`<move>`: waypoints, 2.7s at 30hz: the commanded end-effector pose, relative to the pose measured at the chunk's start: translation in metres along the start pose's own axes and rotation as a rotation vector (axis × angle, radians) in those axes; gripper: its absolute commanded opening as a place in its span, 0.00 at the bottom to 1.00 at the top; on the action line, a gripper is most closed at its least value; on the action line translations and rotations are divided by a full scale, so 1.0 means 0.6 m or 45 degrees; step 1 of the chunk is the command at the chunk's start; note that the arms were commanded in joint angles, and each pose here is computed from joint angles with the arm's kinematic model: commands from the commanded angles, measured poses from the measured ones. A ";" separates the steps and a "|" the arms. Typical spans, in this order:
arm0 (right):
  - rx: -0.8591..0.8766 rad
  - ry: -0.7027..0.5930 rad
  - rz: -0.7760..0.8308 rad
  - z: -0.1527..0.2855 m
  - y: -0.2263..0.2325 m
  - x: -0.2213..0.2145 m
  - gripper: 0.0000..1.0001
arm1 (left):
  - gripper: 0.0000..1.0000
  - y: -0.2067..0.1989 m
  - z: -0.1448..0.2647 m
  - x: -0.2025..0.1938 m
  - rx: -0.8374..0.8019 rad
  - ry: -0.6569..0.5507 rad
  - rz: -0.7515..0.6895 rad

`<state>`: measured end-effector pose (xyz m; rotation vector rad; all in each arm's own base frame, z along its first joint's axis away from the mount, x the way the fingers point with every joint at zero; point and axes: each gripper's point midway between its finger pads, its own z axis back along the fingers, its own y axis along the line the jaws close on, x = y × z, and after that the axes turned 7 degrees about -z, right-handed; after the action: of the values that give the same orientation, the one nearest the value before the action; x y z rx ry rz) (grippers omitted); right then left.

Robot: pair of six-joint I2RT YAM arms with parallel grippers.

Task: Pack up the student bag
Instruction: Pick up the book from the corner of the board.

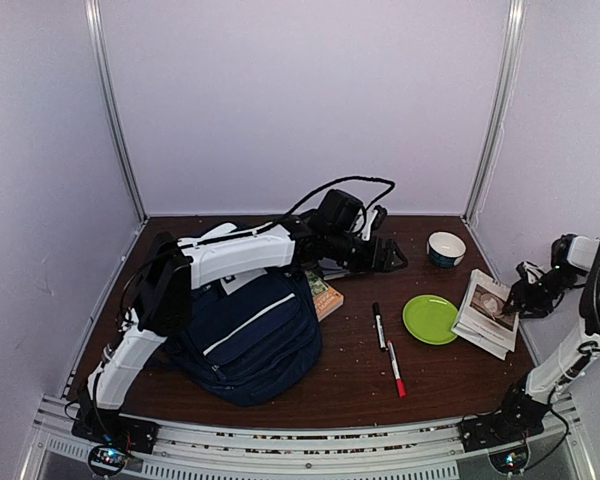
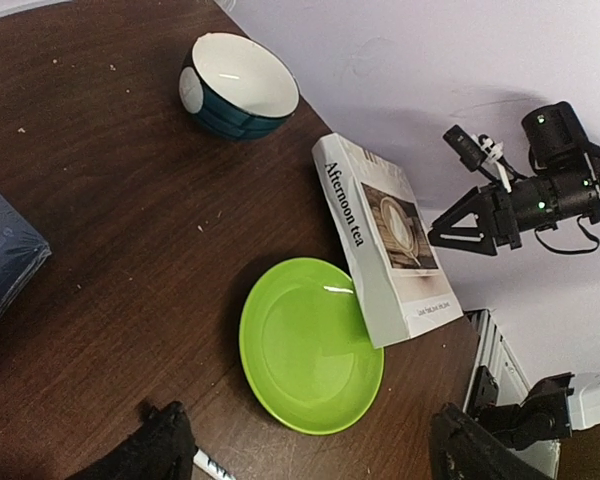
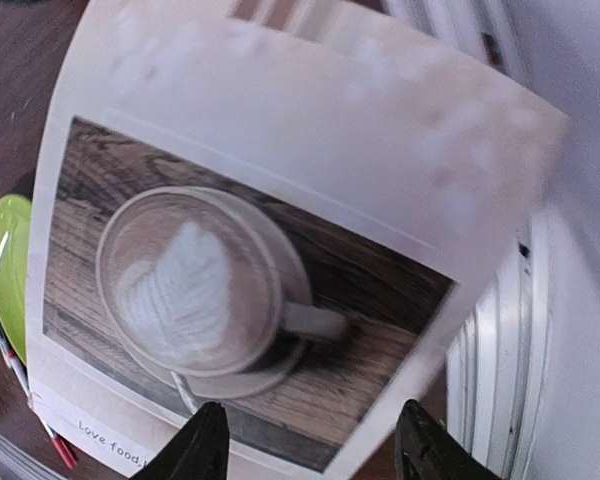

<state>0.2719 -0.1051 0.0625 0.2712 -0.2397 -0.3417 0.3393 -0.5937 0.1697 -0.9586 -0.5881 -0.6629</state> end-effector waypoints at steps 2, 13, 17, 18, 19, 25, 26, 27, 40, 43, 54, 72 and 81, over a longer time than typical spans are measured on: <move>-0.222 -0.094 -0.064 0.058 -0.061 -0.002 0.64 | 0.84 -0.062 0.081 0.076 0.002 -0.153 -0.174; -0.144 -0.071 -0.052 0.024 -0.064 -0.004 0.68 | 0.85 -0.069 0.142 0.073 0.108 -0.082 -0.312; -0.024 -0.031 -0.029 0.000 -0.050 0.003 0.66 | 0.85 -0.067 0.157 0.072 0.140 -0.067 -0.312; 0.011 -0.014 -0.028 -0.006 -0.045 0.003 0.66 | 0.85 -0.066 0.160 0.071 0.147 -0.063 -0.307; 0.040 0.003 -0.034 -0.012 -0.043 0.004 0.65 | 0.85 -0.065 0.162 0.072 0.151 -0.061 -0.301; 0.252 0.031 -0.065 -0.028 -0.017 0.007 0.55 | 0.85 -0.054 0.173 0.067 0.201 -0.031 -0.291; 0.269 0.026 -0.072 -0.028 -0.015 0.007 0.52 | 0.85 -0.051 0.174 0.065 0.211 -0.026 -0.290; 0.288 0.021 -0.080 -0.028 -0.014 0.006 0.50 | 0.85 -0.048 0.175 0.063 0.219 -0.020 -0.288; 0.459 0.052 -0.268 -0.047 -0.028 0.006 0.37 | 0.86 -0.045 0.153 0.056 0.164 -0.024 -0.258; 0.446 0.047 -0.277 -0.054 -0.032 0.006 0.37 | 0.86 -0.053 0.133 0.058 0.101 -0.016 -0.233; 0.459 0.076 -0.431 -0.080 -0.047 0.022 0.38 | 0.86 -0.042 0.116 0.041 0.083 -0.013 -0.200; 0.749 0.030 -0.435 -0.021 0.024 0.034 0.00 | 0.86 -0.026 0.127 0.017 0.124 0.009 -0.231; 0.989 -0.072 -0.239 0.083 0.105 0.030 0.00 | 0.85 -0.019 0.140 0.017 0.153 0.001 -0.230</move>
<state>0.2953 -0.0502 0.0870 0.9787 -0.2297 -0.4756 0.3143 -0.5327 0.1863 -0.7780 -0.6136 -0.7831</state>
